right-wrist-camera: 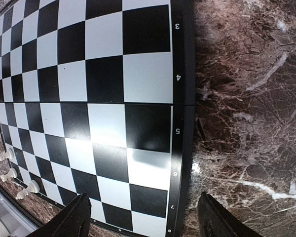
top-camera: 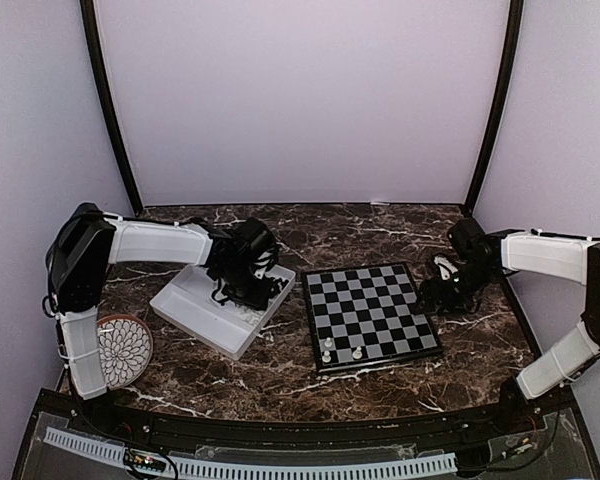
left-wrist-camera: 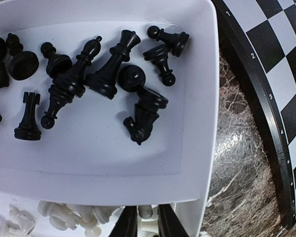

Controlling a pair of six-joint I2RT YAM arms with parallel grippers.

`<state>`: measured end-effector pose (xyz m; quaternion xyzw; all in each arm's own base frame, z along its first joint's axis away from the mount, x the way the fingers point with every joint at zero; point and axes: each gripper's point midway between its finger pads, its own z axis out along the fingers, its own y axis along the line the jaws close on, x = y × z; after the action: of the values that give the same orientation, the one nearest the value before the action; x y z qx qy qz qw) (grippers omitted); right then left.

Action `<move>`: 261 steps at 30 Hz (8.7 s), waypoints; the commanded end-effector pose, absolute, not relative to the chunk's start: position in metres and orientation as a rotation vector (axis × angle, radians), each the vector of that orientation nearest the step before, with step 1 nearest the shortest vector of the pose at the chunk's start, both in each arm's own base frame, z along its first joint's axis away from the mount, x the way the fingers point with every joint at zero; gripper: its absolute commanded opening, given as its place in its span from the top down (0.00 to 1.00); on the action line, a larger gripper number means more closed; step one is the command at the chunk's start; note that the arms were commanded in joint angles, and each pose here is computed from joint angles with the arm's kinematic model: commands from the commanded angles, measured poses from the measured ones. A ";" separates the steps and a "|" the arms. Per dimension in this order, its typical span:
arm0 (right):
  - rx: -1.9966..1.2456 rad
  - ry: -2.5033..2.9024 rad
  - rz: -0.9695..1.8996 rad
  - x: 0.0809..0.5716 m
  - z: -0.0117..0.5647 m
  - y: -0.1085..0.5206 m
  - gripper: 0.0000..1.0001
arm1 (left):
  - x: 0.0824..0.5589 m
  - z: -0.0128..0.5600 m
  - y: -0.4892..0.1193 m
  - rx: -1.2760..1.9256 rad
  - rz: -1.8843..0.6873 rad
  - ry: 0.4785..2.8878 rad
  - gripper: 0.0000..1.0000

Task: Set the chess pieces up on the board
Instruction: Pick up the pawn from the storage box, then place the pawn on b2, then pick up the pawn from the storage box, then pass from the left arm to the right

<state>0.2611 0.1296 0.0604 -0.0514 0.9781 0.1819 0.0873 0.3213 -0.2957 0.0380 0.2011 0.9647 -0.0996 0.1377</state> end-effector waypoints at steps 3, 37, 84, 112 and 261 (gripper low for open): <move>-0.159 2.907 0.538 0.258 0.061 0.130 0.24 | 0.326 0.042 -0.293 0.563 -0.273 2.797 0.82; -0.170 2.906 0.551 0.259 0.058 0.132 0.24 | 0.255 0.156 -0.441 1.085 -0.609 2.430 0.97; -0.170 2.921 0.558 0.257 0.053 0.133 0.24 | 0.220 0.056 -0.477 1.243 -0.528 2.626 0.91; -0.176 2.922 0.570 0.257 0.052 0.134 0.24 | 0.303 0.170 -0.387 0.811 -0.288 2.545 0.63; -0.522 2.422 2.056 0.233 0.230 0.355 0.53 | 0.198 0.225 -0.425 1.350 -0.683 2.022 0.85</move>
<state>0.2390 0.3520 0.2216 -0.1366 0.7557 0.6390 -0.0438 0.1975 -0.4232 0.2097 0.5048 0.7724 -0.2580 0.2863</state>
